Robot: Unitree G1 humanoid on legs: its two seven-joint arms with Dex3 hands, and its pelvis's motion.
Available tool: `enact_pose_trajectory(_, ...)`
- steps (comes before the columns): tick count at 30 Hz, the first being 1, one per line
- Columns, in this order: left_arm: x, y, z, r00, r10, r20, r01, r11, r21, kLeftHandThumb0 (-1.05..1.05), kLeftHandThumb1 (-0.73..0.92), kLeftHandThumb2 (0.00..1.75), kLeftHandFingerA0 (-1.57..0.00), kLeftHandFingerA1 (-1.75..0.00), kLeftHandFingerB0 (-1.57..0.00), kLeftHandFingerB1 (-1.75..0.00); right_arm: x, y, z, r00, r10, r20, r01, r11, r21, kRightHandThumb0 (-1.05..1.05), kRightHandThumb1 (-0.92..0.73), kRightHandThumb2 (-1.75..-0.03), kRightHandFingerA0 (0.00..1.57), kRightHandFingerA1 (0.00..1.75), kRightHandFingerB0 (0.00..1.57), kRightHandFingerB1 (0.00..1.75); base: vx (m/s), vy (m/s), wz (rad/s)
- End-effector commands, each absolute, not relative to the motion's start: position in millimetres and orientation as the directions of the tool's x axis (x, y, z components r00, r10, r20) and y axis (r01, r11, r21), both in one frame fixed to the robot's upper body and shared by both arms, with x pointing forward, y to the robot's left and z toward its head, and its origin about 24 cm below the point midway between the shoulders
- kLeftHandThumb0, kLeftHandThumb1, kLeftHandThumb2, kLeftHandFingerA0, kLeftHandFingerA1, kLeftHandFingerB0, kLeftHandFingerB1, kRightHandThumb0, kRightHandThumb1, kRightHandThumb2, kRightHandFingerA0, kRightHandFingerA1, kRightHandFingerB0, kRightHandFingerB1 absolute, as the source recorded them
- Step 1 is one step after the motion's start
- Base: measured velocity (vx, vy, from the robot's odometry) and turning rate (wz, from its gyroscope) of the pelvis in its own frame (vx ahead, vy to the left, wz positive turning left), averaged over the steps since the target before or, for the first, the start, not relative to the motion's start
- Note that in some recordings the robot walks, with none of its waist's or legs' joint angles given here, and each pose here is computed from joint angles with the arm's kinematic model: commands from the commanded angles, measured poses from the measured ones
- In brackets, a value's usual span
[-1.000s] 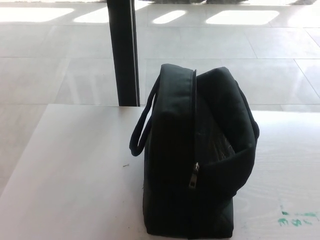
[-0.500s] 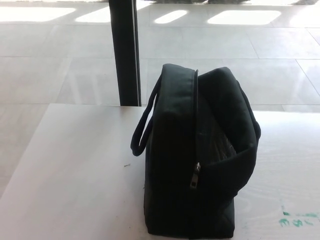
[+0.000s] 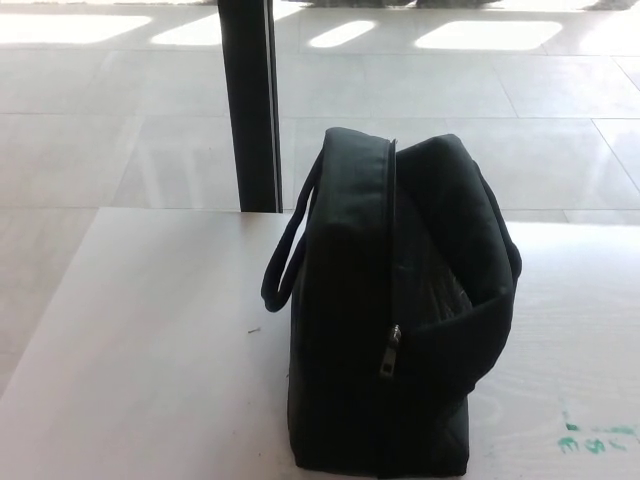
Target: The robot uses its right hand to pick up the cube kept on the middle of the desk and put it inside the bag next to it
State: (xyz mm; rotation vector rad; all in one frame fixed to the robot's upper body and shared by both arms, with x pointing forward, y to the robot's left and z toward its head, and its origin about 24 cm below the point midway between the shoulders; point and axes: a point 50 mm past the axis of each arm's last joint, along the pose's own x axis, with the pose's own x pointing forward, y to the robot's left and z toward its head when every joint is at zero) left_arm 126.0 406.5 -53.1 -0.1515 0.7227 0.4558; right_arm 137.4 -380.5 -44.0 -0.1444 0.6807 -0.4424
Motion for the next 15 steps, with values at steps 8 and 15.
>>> enact_pose_trajectory(8, 122.3, 409.0, -52.7, 0.649, 0.363, -0.669, -0.467, 0.884, 0.028, -1.05, 0.52, 0.95, -0.43, -1.52, -0.32, -1.48, 132.2, -376.4, -33.9, 0.679, -0.442, -0.585, 0.342, 0.897, -0.281, -0.57, -0.72, -0.61, 0.41, 0.69, 0.25, 0.53, 0.0, 0.0, 0.0)
enact_pose_trajectory(15, 125.3, 409.0, -50.6, 0.66, 0.356, -0.662, -0.454, 0.891, 0.026, -1.05, 0.53, 0.94, -0.39, -1.51, -0.32, -1.43, 132.9, -375.0, -32.8, 0.68, -0.439, -0.588, 0.343, 0.899, -0.274, -0.57, -0.72, -0.61, 0.4, 0.68, 0.26, 0.54, 0.0, 0.0, 0.0)
